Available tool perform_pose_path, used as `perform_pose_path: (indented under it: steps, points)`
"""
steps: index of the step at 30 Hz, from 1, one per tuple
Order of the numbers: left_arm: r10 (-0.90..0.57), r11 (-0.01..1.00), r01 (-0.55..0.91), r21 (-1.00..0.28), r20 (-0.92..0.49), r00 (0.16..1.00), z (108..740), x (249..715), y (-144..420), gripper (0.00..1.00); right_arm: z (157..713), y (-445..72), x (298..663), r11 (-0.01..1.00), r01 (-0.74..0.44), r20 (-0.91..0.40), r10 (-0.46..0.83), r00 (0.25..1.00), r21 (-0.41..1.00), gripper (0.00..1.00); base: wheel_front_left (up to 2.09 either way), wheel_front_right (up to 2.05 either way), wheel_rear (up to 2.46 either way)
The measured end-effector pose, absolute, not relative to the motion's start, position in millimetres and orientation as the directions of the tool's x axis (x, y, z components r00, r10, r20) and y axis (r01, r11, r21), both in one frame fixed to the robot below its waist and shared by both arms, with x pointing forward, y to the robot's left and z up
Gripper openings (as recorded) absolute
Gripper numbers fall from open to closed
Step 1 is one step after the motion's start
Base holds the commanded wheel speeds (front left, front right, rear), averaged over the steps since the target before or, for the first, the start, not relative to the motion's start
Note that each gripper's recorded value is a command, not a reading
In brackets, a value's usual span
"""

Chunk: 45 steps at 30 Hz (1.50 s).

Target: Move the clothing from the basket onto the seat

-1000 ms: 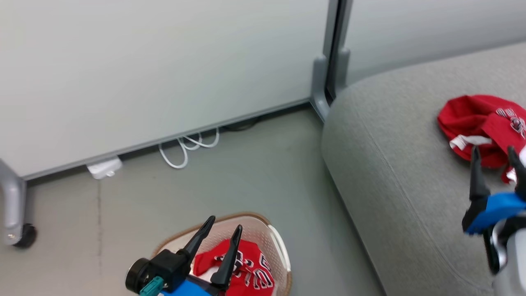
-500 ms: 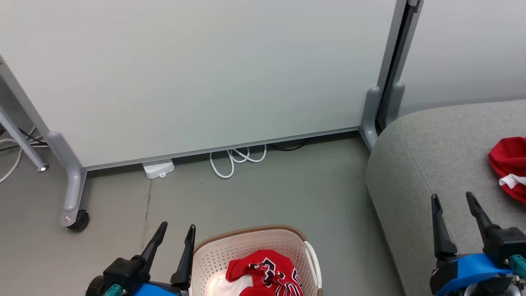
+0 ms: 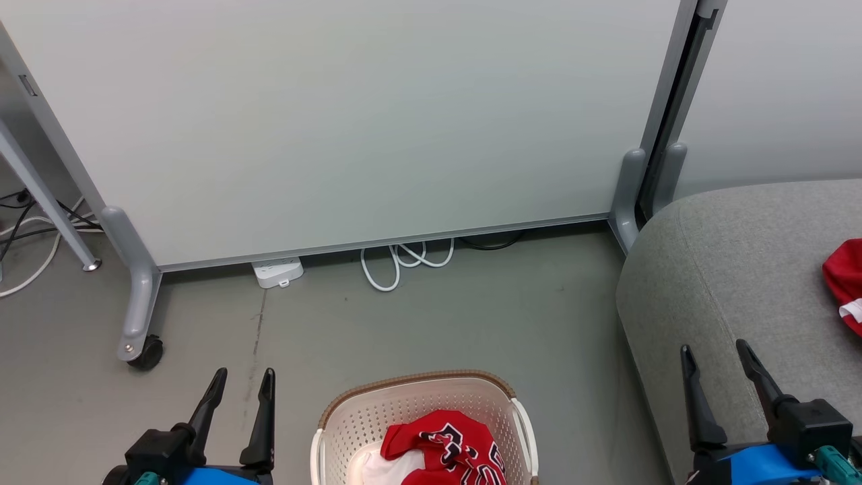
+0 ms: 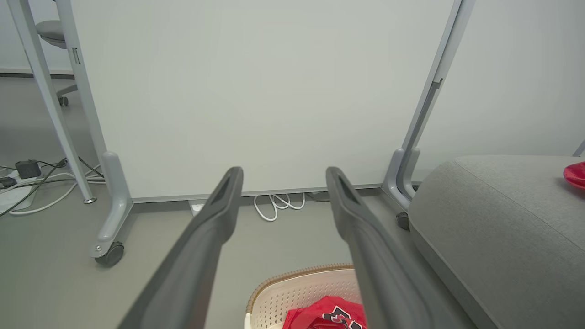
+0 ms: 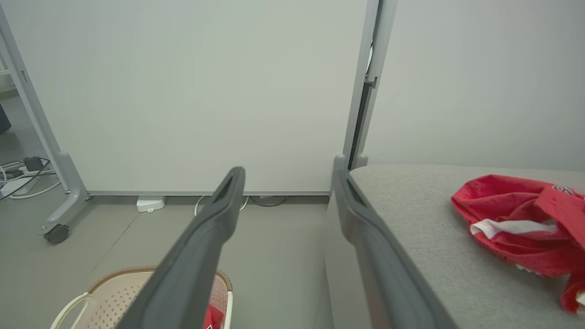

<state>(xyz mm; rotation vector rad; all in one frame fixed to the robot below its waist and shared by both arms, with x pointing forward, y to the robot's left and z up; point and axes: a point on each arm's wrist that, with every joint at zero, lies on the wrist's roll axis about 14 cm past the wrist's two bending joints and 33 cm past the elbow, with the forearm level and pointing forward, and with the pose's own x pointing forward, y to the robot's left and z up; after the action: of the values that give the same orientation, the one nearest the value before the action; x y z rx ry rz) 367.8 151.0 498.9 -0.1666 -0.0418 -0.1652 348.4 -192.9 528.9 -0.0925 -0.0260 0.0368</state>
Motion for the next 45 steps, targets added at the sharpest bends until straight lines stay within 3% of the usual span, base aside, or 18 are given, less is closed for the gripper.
perform_pose_path:
  steps: [27,35,45]
  points:
    - [-0.195,0.967,0.189,-0.170,-0.015,0.981,475.2,371.2,137.1,1.00,523.1,-192.6,352.9,0.998,-0.036,0.007,0.036,0.999,-0.053,1.00,0.00,0.00,0.00]
    - [-0.264,0.952,0.245,-0.184,-0.087,0.961,449.2,395.0,113.4,1.00,520.3,-193.2,375.2,0.998,-0.033,-0.001,0.033,0.999,-0.060,1.00,0.00,0.00,0.00]
    - [-0.441,0.889,0.388,-0.242,-0.230,0.868,381.9,450.1,48.5,1.00,515.4,-190.7,437.2,0.995,-0.052,0.032,0.054,0.998,-0.082,1.00,0.00,0.00,0.00]
